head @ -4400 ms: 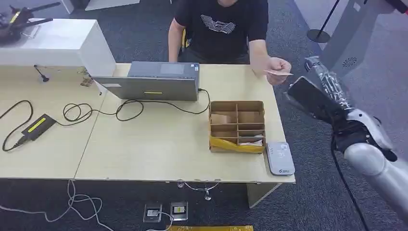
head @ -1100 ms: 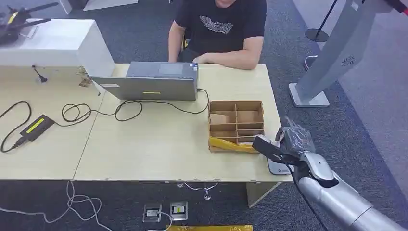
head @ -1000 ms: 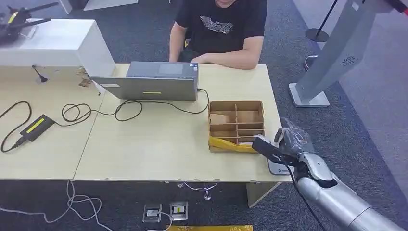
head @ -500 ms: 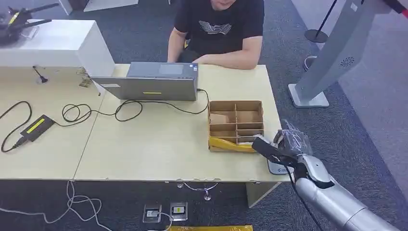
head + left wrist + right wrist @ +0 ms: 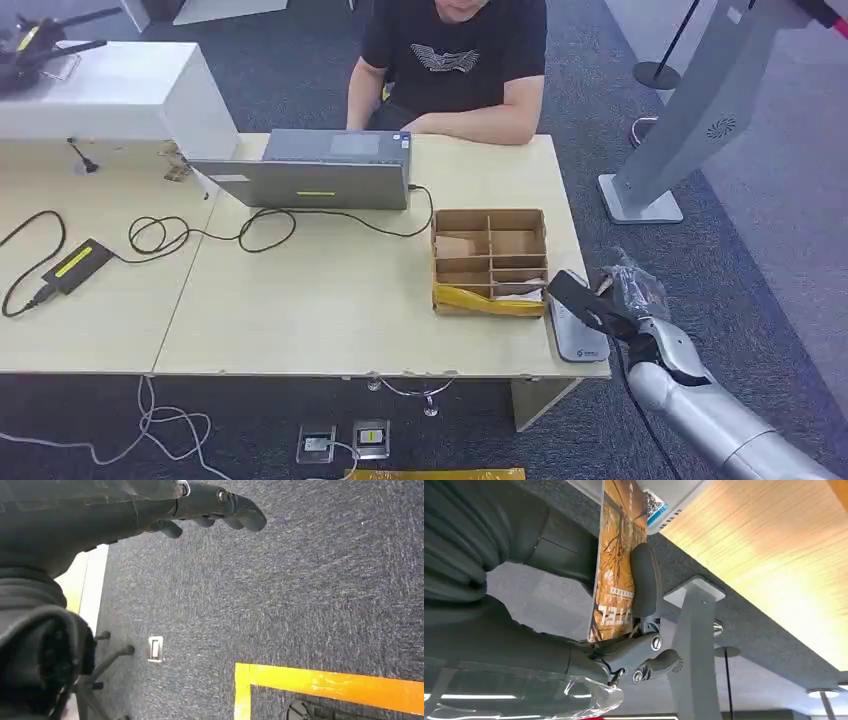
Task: Pass the card to the sensor for recognition and then transmit it.
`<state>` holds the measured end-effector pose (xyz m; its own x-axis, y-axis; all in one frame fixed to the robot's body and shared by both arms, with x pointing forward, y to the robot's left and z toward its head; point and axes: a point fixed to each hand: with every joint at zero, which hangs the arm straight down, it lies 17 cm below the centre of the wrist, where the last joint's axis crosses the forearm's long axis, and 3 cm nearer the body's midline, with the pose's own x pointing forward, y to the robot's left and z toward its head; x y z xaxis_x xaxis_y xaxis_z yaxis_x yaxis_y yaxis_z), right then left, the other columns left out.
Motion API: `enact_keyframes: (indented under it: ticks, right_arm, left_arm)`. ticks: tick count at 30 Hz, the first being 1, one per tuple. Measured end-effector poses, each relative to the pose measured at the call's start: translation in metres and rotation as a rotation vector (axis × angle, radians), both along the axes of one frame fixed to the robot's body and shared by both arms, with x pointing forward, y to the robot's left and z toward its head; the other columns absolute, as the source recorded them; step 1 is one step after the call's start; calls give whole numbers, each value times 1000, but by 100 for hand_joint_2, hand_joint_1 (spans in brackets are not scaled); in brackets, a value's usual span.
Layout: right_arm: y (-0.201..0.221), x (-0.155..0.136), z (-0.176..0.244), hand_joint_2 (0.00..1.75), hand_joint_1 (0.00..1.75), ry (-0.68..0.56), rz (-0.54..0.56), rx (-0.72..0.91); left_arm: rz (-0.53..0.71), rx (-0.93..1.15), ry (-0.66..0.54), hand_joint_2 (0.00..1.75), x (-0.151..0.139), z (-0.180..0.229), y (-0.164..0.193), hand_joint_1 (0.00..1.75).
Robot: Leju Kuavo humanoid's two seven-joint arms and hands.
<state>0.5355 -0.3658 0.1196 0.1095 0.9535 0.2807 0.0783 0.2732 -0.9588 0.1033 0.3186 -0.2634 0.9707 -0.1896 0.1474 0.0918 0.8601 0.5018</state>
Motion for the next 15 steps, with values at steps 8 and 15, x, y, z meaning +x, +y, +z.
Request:
enact_keyframes:
  ticks: [8, 15]
  right_arm:
    - [2, 3, 33, 175, 175, -60, -12, -63]
    - [11, 16, 105, 175, 175, -175, 9, -78]
  left_arm:
    - [3, 4, 0, 0, 0, 0, 3, 0]
    - [-11, 6, -3, 0, 1, 0, 4, 0]
